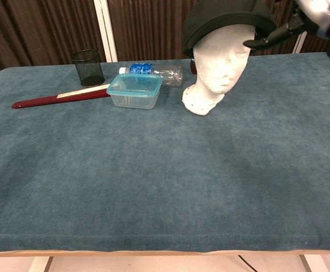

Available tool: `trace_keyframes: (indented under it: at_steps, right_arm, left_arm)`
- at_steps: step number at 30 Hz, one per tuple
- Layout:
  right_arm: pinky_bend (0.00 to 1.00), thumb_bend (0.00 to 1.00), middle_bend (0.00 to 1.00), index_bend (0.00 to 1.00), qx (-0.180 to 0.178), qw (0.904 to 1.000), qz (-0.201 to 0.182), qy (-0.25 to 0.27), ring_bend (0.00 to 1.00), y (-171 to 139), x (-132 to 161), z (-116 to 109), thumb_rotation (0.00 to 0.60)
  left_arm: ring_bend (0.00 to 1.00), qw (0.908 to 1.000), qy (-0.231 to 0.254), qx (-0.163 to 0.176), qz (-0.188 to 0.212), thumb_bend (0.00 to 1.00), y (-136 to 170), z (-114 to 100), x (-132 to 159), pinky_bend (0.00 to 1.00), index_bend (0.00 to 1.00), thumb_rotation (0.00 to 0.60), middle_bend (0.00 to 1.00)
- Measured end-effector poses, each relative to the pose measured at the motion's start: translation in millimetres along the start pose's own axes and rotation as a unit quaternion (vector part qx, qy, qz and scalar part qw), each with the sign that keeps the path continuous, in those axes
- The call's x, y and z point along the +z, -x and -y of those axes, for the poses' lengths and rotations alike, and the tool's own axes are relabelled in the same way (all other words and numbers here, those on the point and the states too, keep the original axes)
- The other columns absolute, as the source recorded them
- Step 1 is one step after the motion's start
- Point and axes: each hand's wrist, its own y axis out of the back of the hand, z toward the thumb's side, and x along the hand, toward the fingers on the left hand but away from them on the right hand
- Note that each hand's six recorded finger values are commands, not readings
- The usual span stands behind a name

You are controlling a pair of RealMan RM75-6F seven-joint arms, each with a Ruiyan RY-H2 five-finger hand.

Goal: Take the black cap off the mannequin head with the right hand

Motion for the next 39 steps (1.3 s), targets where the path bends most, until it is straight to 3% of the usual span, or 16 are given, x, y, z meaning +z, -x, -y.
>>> trace_keyframes:
  at_steps: [9,16,26,39]
  right_arm:
    - [0.53,0.12,0.50,0.69,-0.052,0.9981,-0.009,-0.033,0.36,22,18,6,0.600]
    - [0.60,0.16,0.55,0.76,-0.059,0.9968,-0.009,-0.053,0.41,30,19,12,0.600]
    - [0.68,0.36,0.60,0.84,-0.060,0.9950,-0.014,-0.078,0.50,39,16,19,0.600]
    - [0.80,0.39,0.67,0.97,-0.099,0.9864,-0.051,-0.121,0.60,45,16,8,0.600]
  left_arm:
    - [0.00,1.0000,0.001,0.004,-0.003,0.32,2,-2,-2,0.00,0.00,0.600,0.00]
    - [0.00,1.0000,0.001,0.006,-0.004,0.32,4,-3,-2,0.00,0.00,0.600,0.00]
    - [0.00,1.0000,0.000,0.006,-0.005,0.32,5,-3,-2,0.00,0.00,0.600,0.00]
    - [0.00,1.0000,-0.001,0.009,-0.003,0.32,7,-4,-2,0.00,0.00,0.600,0.00]
